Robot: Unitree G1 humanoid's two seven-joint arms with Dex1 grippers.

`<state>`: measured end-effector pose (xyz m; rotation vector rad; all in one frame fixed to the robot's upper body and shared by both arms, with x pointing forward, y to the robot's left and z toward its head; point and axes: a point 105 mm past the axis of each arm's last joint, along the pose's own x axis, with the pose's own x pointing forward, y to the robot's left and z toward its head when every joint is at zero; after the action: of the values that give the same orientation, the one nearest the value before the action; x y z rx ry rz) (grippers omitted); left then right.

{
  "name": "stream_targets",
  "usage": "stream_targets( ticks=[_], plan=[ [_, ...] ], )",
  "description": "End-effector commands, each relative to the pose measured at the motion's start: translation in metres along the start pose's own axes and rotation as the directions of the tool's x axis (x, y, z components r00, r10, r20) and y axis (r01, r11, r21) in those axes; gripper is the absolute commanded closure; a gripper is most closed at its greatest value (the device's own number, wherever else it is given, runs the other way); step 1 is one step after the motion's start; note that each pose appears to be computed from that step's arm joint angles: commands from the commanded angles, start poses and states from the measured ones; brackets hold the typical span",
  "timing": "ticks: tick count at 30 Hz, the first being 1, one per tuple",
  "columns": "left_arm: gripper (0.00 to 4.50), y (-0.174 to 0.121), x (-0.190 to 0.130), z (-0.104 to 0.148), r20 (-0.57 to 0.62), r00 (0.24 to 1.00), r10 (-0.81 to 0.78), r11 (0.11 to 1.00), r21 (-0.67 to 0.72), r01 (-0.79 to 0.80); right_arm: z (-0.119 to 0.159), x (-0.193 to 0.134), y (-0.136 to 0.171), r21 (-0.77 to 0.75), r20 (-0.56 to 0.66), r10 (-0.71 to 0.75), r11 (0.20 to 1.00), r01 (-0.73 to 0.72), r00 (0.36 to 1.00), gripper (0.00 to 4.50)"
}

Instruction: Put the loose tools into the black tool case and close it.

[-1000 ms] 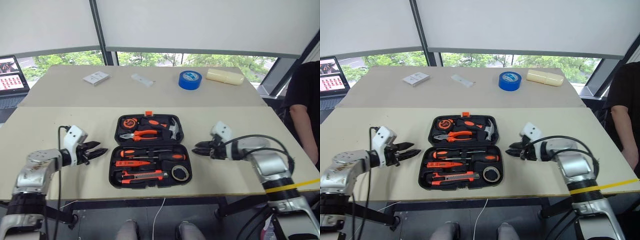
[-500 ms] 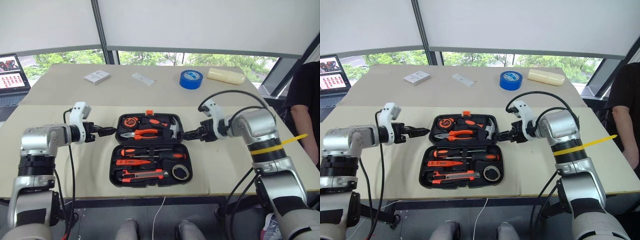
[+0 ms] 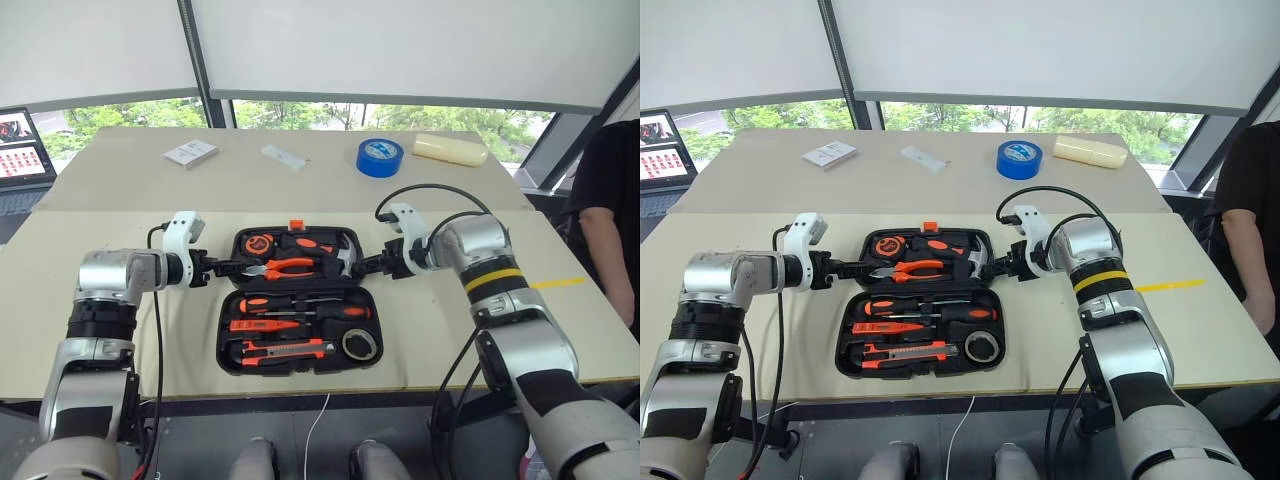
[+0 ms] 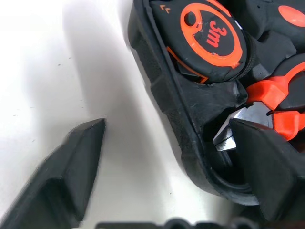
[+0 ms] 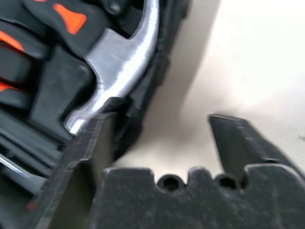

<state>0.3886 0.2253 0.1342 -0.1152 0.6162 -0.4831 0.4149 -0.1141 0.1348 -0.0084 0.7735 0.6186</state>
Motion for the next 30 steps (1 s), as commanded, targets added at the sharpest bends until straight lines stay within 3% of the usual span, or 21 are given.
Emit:
stream_targets(
  ticks=[1, 7, 8, 9, 13, 16, 18, 23, 25, 29, 30],
  plan=[
    [1.79, 0.003, -0.009, 0.016, 0.046, 0.999, 0.027, 0.999, 0.018, -0.027, 0.009, -0.004, -0.005, 0.009, 0.032, -0.028, 1.000, 0.028, 0.999, 2.47],
    [3.97, -0.001, 0.002, -0.001, 0.007, 1.000, -0.004, 1.000, 0.001, 0.004, 0.010, -0.003, -0.008, 0.040, 0.065, -0.038, 0.999, 0.035, 0.997, 4.50],
    [4.37, -0.001, 0.004, 0.000, 0.031, 1.000, -0.003, 1.000, -0.001, 0.003, 0.015, -0.004, -0.007, 0.029, 0.113, -0.033, 0.999, 0.030, 0.993, 4.50],
    [4.48, -0.002, 0.004, 0.003, 0.065, 0.998, -0.015, 1.000, -0.007, 0.015, 0.024, -0.005, -0.004, 0.010, 0.178, -0.015, 1.000, 0.013, 0.984, 4.50],
    [4.48, -0.005, -0.010, 0.032, 0.341, 0.937, -0.082, 0.996, 0.055, 0.068, 0.056, -0.027, 0.015, -0.177, 0.443, 0.091, 0.984, -0.012, 0.892, 4.50],
    [4.48, -0.007, -0.026, 0.038, 0.451, 0.884, -0.120, 0.987, 0.151, 0.056, 0.056, -0.046, 0.022, -0.365, 0.555, 0.146, 0.928, 0.082, 0.819, 4.50],
    [4.48, -0.010, -0.037, 0.037, 0.502, 0.852, -0.149, 0.967, 0.256, 0.019, 0.047, -0.057, 0.030, -0.508, 0.598, 0.201, 0.844, 0.172, 0.776, 4.50],
    [4.48, -0.016, -0.055, 0.008, 0.531, 0.833, -0.157, 0.905, 0.414, -0.094, 0.003, -0.066, 0.035, -0.714, 0.601, 0.313, 0.624, 0.318, 0.736, 4.50],
    [4.48, -0.016, -0.062, -0.004, 0.562, 0.814, -0.147, 0.897, 0.423, -0.130, -0.011, -0.067, 0.029, -0.730, 0.609, 0.306, 0.576, 0.367, 0.732, 4.50],
    [4.48, -0.018, -0.069, -0.036, 0.536, 0.830, -0.153, 0.829, 0.527, -0.188, -0.049, -0.061, 0.014, -0.802, 0.565, 0.278, 0.404, 0.439, 0.777, 4.50],
    [4.13, -0.019, -0.070, -0.048, 0.503, 0.850, -0.158, 0.813, 0.555, -0.177, -0.058, -0.060, 0.013, -0.816, 0.560, 0.272, 0.348, 0.463, 0.782, 4.50]
  ],
)
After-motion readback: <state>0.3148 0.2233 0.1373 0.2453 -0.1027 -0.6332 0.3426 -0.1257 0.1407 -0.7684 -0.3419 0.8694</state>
